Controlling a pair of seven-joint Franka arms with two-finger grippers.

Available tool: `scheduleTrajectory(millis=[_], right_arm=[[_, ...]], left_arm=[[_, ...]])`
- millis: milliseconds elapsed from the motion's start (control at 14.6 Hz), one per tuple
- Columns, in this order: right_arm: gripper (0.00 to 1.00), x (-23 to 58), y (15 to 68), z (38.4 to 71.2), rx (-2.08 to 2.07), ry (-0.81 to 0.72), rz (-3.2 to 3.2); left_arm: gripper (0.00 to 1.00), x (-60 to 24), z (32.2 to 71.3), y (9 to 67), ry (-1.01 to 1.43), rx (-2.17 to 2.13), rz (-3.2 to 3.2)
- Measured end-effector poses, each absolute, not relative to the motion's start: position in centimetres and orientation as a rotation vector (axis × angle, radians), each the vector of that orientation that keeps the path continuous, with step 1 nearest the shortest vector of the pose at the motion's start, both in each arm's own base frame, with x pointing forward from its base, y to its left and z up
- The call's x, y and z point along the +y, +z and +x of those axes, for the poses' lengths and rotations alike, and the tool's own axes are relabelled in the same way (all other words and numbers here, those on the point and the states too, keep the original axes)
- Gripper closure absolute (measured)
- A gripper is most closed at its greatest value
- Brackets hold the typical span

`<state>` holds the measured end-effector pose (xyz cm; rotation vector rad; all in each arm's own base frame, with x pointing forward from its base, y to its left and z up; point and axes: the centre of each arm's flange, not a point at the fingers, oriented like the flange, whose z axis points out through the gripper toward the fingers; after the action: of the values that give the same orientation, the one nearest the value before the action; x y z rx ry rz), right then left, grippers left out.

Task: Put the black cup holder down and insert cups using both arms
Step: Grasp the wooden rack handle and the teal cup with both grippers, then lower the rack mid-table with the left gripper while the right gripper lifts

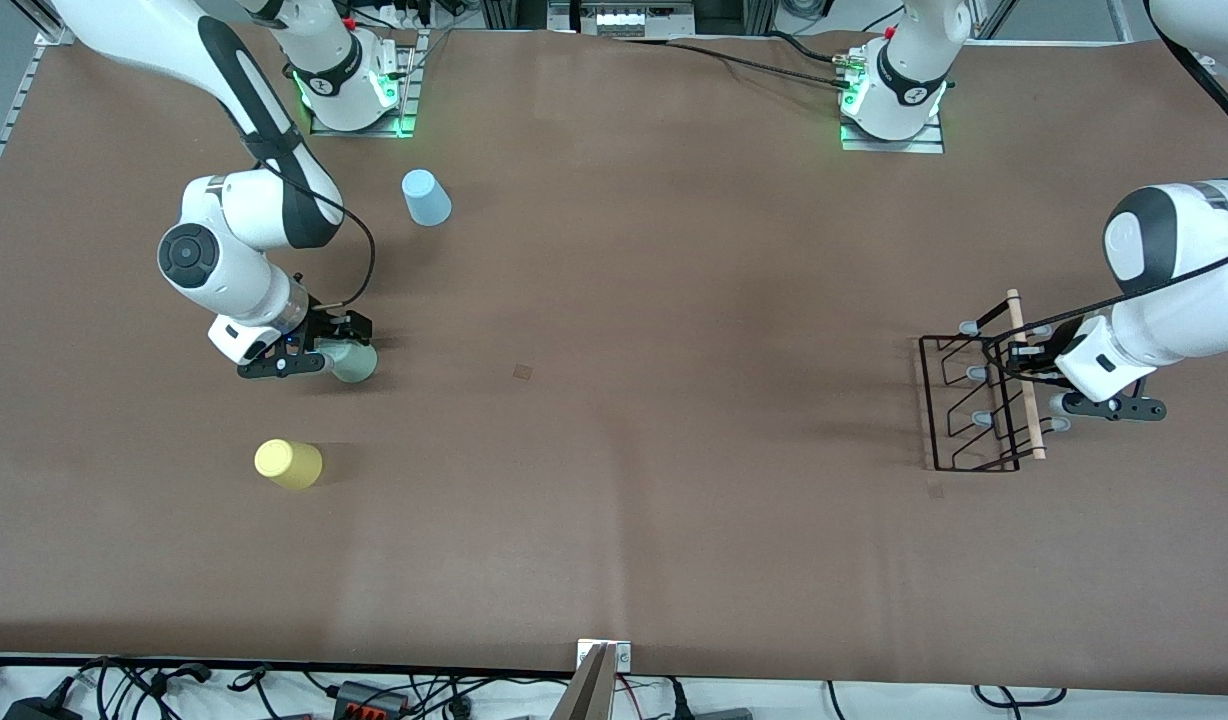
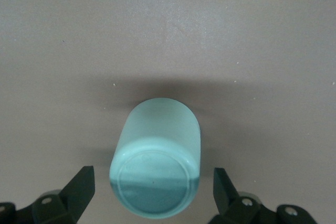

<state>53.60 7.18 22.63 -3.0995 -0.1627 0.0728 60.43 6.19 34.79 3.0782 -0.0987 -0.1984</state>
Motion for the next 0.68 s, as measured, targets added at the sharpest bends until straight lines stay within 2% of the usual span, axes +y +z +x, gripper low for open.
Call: scheduleTrajectory(millis=[274,342,411,479,685], right_arm=[[0.03,7.2,22.2,53.6,-0.164,0.079,-3.099],[0.09,7.2,22.1,53.5,-0.164,0.08,-3.098],[0.25,7.3,22.1,53.5,-0.165,0.08,-3.098],[0.34,7.2,22.3,53.6,-0.165,0.076,-3.099],[0.34,7.3,22.3,53.6,-0.166,0.076,-3.099]], left_arm=[[0.84,-1.9,61.0,38.9,-0.317,-0.305,3.03],[0.84,-4.9,60.9,39.3,-0.32,-0.365,3.022],[0.84,-8.0,60.7,39.3,-0.321,-0.413,3.018],[0.84,-11.2,60.4,39.3,-0.324,-0.44,3.019],[0.84,-20.8,58.8,38.9,-0.333,-0.406,3.038]])
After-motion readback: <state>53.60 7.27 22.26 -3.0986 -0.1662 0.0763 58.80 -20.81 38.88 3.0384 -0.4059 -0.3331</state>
